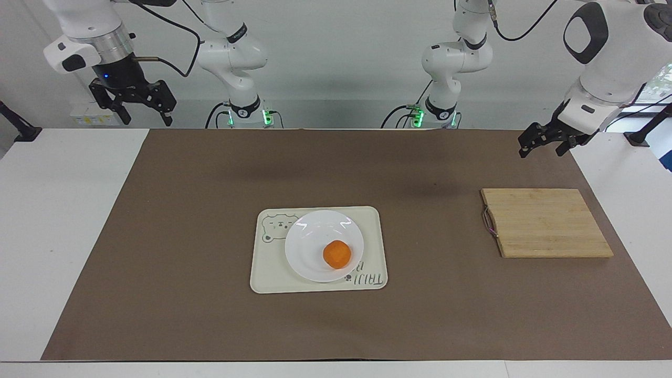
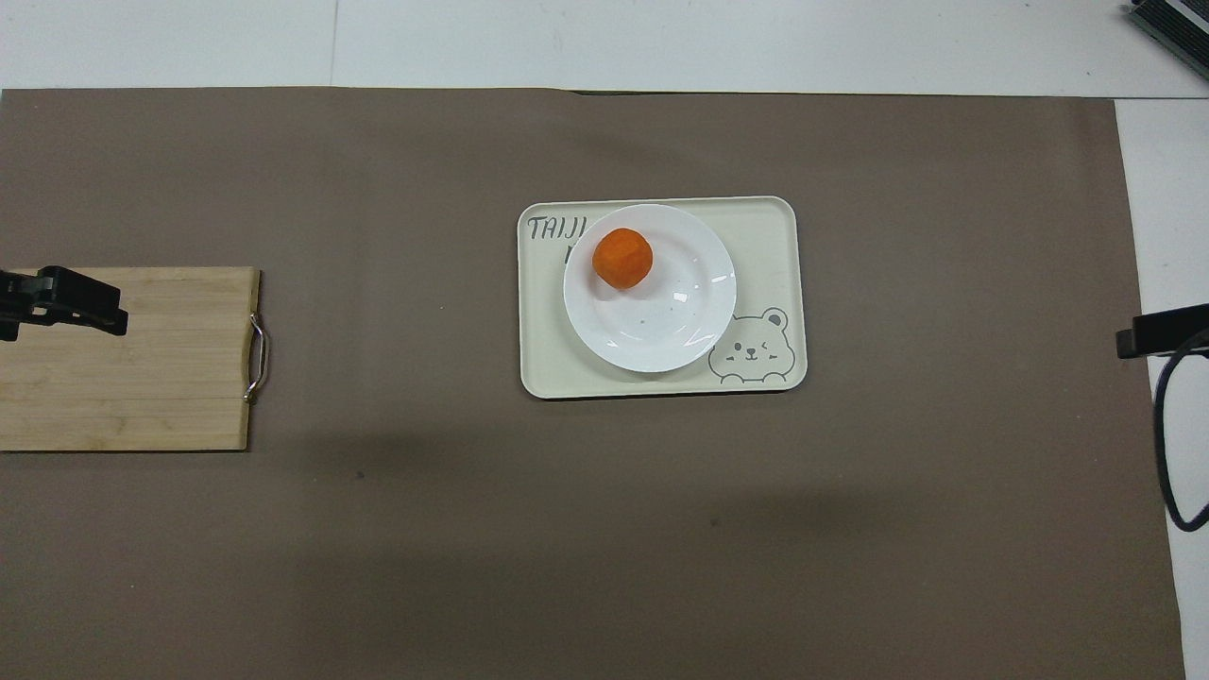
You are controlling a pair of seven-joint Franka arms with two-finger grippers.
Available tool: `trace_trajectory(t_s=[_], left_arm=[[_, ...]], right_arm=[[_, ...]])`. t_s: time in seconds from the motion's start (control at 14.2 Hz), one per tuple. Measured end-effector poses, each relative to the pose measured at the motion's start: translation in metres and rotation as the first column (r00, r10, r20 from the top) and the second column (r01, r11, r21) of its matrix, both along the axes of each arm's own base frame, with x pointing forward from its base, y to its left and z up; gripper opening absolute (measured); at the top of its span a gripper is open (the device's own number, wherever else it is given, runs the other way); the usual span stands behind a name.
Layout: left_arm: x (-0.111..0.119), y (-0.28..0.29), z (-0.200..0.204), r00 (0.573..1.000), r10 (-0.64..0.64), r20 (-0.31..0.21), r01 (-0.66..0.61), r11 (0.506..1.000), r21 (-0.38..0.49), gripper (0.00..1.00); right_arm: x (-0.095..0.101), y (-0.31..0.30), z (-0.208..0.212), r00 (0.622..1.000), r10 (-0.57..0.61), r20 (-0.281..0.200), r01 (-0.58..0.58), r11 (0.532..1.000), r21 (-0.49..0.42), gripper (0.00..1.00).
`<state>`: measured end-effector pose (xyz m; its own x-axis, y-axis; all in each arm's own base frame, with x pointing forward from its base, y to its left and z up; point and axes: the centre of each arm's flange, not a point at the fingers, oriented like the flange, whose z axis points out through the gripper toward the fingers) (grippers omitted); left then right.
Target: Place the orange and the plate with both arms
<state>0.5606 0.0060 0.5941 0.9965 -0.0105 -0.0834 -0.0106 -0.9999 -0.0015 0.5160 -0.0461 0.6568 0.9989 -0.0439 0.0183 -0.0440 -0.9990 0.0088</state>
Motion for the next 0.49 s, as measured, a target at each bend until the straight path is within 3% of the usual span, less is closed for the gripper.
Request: trace_trajectory(t_s=[0.49], left_arm=[[0.0, 0.0, 0.0, 1.0, 0.0, 0.0, 0.0, 1.0, 0.0, 1.0]], right_arm=[[-0.0008, 0.0033, 0.002, 1.0, 0.006, 0.004, -0.006, 1.0, -0.001, 1.0]])
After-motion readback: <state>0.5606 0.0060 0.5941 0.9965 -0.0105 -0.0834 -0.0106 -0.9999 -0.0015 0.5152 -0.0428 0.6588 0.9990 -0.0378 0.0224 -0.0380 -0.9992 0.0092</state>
